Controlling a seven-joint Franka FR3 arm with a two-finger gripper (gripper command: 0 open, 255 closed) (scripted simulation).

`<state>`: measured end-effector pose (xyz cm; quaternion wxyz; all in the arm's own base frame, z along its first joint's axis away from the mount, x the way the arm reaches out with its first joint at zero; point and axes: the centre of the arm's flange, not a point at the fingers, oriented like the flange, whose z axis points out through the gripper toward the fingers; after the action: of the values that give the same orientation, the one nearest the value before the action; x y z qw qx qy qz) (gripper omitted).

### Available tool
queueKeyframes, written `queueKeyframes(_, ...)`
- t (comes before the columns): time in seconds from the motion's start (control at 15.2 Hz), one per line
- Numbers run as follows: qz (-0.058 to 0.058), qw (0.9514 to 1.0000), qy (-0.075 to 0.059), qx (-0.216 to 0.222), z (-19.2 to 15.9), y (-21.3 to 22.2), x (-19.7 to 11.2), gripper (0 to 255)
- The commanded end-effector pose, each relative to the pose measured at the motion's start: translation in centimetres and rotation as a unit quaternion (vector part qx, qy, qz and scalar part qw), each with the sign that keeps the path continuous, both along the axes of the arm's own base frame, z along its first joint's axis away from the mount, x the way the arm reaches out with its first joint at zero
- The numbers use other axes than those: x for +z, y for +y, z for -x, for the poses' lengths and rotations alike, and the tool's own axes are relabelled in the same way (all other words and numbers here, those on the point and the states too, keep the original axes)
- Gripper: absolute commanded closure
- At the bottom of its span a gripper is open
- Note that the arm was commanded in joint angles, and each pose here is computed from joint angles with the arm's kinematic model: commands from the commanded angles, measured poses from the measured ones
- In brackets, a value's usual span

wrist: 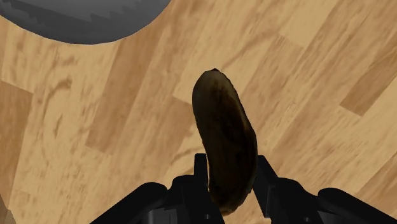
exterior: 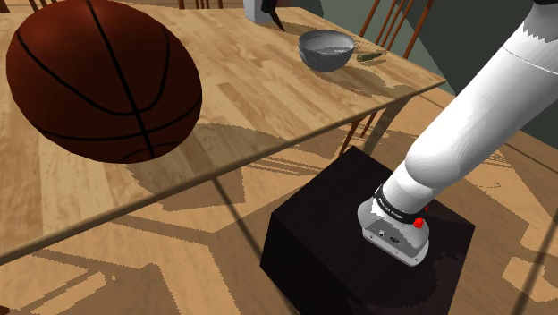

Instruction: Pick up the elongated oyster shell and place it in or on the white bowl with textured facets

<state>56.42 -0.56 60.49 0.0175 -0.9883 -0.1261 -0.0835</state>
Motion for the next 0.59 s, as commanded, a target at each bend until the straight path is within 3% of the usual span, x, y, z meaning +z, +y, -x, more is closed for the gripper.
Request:
queueKeyframes(0.0, 0.000, 1.0000, 0.000, 0.000, 0.0, 0.0, 1.1, 255)
queueKeyframes(0.2, 0.000, 1.0000, 0.000, 0.000, 0.0, 0.0, 2.5, 255)
queueKeyframes(0.53, 0.000, 1.0000, 0.000, 0.000, 3.9, -5.3, 2.7, 255)
